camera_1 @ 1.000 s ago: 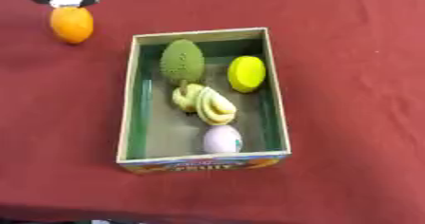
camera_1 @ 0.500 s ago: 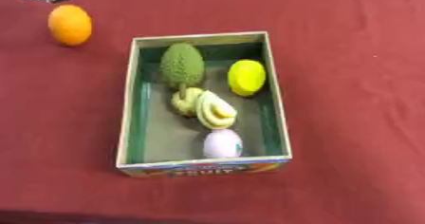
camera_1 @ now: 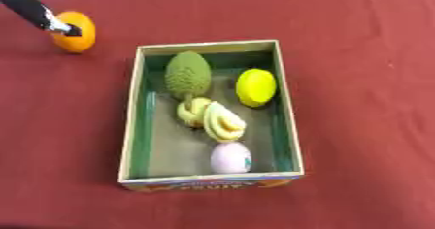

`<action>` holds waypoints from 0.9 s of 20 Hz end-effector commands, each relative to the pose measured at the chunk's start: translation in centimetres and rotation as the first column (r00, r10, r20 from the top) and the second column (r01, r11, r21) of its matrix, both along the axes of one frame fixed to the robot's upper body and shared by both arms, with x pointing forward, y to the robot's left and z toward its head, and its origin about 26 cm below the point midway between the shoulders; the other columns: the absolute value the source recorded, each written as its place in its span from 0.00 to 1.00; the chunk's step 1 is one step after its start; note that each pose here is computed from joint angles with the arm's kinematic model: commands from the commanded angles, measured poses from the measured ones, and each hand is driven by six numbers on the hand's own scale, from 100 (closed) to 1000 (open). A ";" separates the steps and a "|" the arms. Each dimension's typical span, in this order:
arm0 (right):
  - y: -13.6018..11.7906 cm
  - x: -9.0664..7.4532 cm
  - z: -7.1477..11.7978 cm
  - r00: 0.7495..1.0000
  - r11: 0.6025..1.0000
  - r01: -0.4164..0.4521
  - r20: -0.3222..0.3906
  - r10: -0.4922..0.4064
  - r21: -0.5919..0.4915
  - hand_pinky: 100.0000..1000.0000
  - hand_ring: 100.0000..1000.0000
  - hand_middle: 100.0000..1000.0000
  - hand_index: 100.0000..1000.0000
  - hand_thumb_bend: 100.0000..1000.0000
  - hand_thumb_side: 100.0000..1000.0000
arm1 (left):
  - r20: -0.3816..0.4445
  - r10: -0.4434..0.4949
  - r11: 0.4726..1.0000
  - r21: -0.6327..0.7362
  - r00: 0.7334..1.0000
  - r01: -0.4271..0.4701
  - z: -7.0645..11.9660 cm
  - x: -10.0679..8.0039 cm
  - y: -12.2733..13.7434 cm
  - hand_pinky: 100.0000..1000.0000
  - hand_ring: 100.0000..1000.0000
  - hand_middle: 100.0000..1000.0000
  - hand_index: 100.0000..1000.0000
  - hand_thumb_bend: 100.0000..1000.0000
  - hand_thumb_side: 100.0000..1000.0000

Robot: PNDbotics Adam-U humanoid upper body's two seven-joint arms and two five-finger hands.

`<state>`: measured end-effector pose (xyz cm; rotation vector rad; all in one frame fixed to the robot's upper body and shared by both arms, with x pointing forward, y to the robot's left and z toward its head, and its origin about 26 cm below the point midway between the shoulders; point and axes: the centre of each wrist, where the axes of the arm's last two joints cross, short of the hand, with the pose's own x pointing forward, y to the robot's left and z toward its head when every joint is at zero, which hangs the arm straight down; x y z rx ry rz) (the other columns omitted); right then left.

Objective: Pick up objects on the table and place them in the box.

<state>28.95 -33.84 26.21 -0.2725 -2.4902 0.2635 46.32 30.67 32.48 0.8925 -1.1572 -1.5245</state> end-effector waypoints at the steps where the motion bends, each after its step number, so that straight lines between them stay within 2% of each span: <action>1: 0.2 -0.2 0.8 1.000 1.000 -0.005 0.025 0.006 -0.021 0.74 0.72 0.72 0.88 0.00 0.48 | 0.032 0.035 0.999 0.017 0.999 -0.035 1.4 -0.1 1.0 0.84 0.82 0.78 0.87 0.52 0.28; 7: 0.3 -0.2 0.7 1.000 1.000 -0.008 0.021 0.008 -0.015 0.74 0.72 0.72 0.88 0.00 0.48 | 0.018 0.090 0.996 0.023 0.996 -0.090 0.5 0.3 2.1 0.83 0.81 0.78 0.87 0.49 0.27; 13: 0.3 -0.2 0.6 1.000 1.000 -0.010 0.017 0.010 -0.011 0.74 0.72 0.72 0.88 0.00 0.48 | 0.051 0.131 0.991 -0.005 0.990 -0.131 -0.7 0.8 2.4 0.82 0.80 0.76 0.87 0.43 0.24; 15: 0.3 -0.2 0.6 1.000 1.000 -0.010 0.019 0.010 -0.009 0.74 0.72 0.72 0.88 0.00 0.48 | 0.058 0.140 0.990 -0.020 0.988 -0.139 -1.1 1.0 2.4 0.81 0.79 0.75 0.86 0.39 0.24; 18: 0.3 -0.2 0.6 1.000 1.000 -0.010 0.021 0.010 -0.007 0.74 0.72 0.72 0.88 0.00 0.48 | 0.064 0.155 0.988 -0.027 0.986 -0.153 -1.6 1.3 2.4 0.79 0.75 0.71 0.80 0.31 0.16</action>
